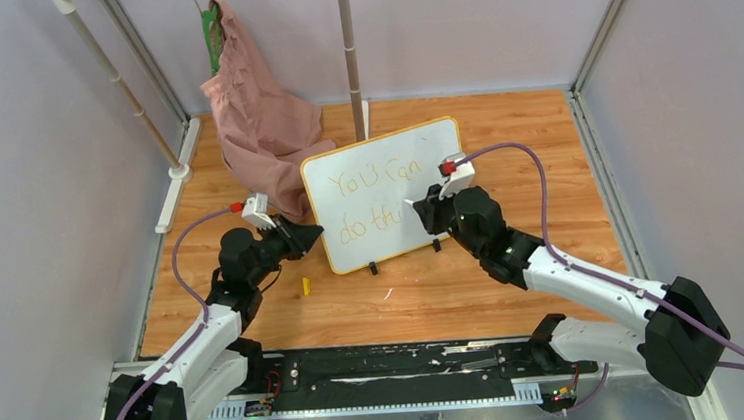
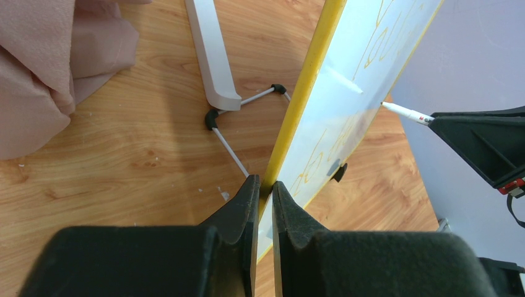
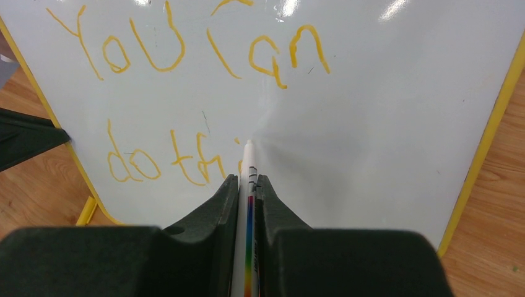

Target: Write a sentence on the whiteboard

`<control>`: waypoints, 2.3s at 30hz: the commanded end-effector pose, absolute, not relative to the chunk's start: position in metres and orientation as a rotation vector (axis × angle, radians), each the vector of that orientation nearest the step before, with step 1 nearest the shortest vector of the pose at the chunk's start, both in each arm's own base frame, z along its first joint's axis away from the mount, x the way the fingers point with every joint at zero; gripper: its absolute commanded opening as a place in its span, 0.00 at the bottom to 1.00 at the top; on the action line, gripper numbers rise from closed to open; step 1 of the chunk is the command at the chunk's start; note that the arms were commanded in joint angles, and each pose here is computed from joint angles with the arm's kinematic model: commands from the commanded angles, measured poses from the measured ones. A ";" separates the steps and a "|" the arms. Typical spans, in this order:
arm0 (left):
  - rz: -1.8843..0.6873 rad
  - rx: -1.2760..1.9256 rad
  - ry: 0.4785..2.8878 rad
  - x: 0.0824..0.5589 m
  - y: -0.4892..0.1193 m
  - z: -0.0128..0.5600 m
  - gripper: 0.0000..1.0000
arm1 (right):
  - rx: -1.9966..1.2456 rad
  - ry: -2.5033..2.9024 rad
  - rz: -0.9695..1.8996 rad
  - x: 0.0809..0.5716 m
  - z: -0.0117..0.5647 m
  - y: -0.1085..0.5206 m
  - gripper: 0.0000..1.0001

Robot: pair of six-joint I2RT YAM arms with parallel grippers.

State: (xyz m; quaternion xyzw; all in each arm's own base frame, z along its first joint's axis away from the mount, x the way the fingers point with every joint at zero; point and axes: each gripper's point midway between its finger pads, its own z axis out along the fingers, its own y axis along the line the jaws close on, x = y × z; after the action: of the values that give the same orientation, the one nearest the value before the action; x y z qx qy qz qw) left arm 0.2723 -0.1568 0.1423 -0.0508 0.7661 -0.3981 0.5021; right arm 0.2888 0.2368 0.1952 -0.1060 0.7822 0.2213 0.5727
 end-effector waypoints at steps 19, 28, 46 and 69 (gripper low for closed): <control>-0.984 -0.106 1.796 0.274 -0.160 0.156 0.00 | -0.207 1.869 0.458 0.289 0.184 0.221 0.00; -0.984 -0.106 1.796 0.274 -0.160 0.156 0.00 | -0.218 1.886 0.457 0.292 0.182 0.226 0.00; -0.986 -0.103 1.792 0.274 -0.160 0.157 0.00 | -0.256 1.904 0.488 0.294 0.180 0.241 0.00; -0.986 -0.106 1.792 0.274 -0.160 0.157 0.00 | -0.267 1.966 0.438 0.282 0.155 0.233 0.00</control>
State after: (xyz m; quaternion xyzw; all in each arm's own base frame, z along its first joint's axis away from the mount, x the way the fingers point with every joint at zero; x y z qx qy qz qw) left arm 0.2721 -0.1571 0.1422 -0.0503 0.7662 -0.3986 0.5015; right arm 0.2853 0.2414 0.1661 -0.1160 0.8126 0.2038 0.5335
